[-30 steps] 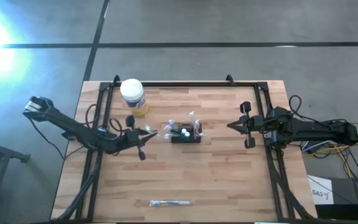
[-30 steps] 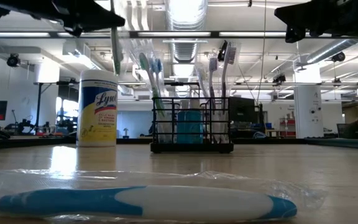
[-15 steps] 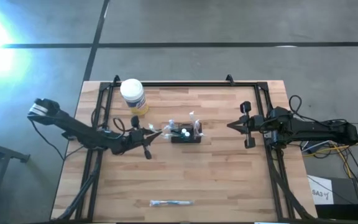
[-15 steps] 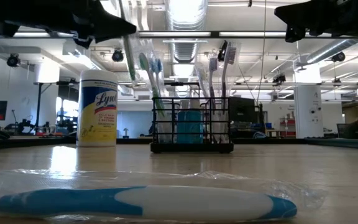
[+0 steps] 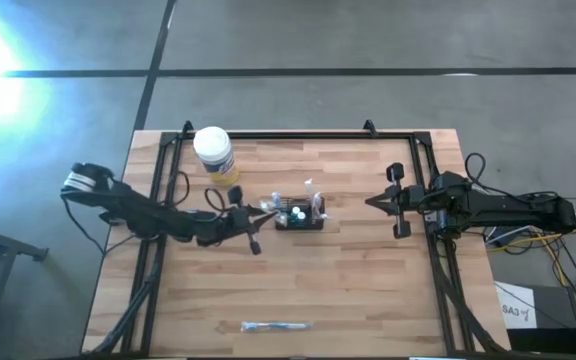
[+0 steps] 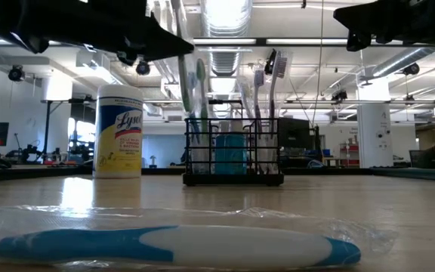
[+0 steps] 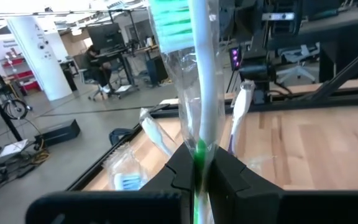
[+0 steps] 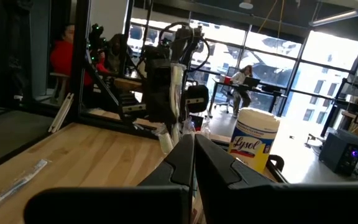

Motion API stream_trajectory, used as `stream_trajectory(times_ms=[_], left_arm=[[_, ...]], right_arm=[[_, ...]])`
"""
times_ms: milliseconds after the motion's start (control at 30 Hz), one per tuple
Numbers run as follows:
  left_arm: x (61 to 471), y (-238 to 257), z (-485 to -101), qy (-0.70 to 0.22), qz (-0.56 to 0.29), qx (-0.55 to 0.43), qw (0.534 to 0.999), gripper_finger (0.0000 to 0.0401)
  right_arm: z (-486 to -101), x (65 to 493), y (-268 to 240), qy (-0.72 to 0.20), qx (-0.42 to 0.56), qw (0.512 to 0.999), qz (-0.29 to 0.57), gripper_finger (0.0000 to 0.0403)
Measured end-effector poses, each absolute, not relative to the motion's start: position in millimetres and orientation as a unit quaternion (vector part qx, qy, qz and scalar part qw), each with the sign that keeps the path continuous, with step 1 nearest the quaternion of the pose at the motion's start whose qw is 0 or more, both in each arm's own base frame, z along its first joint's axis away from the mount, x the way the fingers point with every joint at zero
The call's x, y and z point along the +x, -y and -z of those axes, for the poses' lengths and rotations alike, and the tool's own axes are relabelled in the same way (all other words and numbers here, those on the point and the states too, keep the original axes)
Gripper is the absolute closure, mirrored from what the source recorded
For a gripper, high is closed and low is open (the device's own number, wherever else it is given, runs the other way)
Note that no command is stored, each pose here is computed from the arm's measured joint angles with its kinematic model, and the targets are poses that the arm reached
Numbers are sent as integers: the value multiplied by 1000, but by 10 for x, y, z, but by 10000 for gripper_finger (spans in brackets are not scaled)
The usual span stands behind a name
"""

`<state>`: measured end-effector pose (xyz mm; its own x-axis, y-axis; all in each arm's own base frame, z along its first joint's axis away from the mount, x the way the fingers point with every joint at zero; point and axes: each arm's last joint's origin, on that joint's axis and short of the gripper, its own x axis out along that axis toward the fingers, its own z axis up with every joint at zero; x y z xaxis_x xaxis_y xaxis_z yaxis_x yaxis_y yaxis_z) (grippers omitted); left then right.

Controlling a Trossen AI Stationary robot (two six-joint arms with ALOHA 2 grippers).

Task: Pick & Place toothbrushing station
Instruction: Put the green toothbrush into the black wire organizer

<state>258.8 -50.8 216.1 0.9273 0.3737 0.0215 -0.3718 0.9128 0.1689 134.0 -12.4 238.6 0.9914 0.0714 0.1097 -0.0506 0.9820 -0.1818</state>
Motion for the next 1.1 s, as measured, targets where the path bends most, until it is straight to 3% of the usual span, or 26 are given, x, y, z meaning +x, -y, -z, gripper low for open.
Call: stream_trajectory(times_ms=[300,1100], left_arm=[[2750,466,-2000,-34,-202,116,972,379],[2954,393,-1607,-62,-215,83,971,379]], right_arm=[[-2384,1341,124,57,-94,993,-30,394],[-2376,1352,125,54,-102,993,-30,394]])
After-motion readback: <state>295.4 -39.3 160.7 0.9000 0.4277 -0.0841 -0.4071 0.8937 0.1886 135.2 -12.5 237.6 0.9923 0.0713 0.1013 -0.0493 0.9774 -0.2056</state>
